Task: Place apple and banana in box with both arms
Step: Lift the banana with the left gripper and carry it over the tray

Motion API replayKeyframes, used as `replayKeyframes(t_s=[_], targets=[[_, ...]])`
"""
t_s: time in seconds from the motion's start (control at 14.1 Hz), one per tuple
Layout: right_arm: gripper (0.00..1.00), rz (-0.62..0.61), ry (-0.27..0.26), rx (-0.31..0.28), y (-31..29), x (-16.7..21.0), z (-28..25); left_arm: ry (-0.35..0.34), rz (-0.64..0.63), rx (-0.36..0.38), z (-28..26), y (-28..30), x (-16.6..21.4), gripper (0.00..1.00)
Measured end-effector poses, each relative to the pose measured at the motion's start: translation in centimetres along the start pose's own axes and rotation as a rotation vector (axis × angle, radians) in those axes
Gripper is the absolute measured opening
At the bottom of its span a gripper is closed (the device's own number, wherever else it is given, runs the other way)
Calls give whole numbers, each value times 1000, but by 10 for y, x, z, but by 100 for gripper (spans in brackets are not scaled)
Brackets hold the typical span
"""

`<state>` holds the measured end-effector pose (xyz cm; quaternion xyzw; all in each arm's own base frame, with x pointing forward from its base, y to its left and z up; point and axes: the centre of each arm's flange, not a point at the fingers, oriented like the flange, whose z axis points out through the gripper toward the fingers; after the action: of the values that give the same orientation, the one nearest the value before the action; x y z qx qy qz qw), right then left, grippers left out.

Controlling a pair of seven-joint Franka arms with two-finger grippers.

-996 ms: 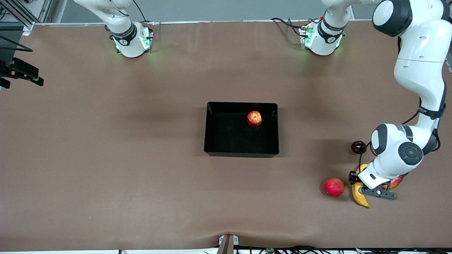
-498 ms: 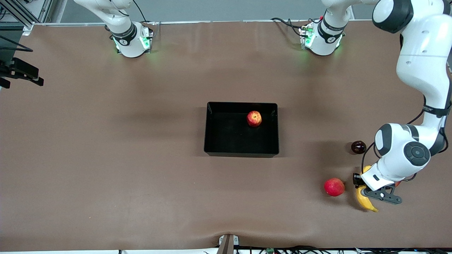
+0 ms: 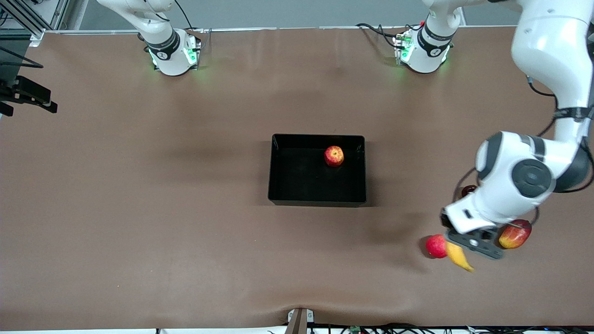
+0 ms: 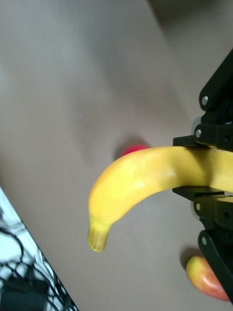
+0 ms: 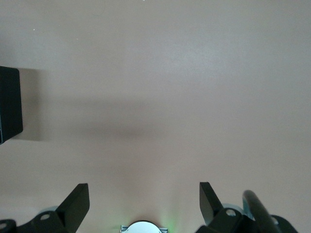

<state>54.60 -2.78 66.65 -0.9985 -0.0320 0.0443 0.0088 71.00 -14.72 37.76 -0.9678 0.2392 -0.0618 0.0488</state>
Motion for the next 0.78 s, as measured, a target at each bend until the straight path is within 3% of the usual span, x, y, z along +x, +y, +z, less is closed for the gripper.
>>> replayKeyframes(t_s=[0.43, 0.78], targets=[[100, 1, 0, 0, 0, 0, 0, -4, -194, -34, -19, 166, 22, 34], [100, 3, 0, 0, 1, 0, 0, -33, -289, -71, 7, 313, 14, 34]])
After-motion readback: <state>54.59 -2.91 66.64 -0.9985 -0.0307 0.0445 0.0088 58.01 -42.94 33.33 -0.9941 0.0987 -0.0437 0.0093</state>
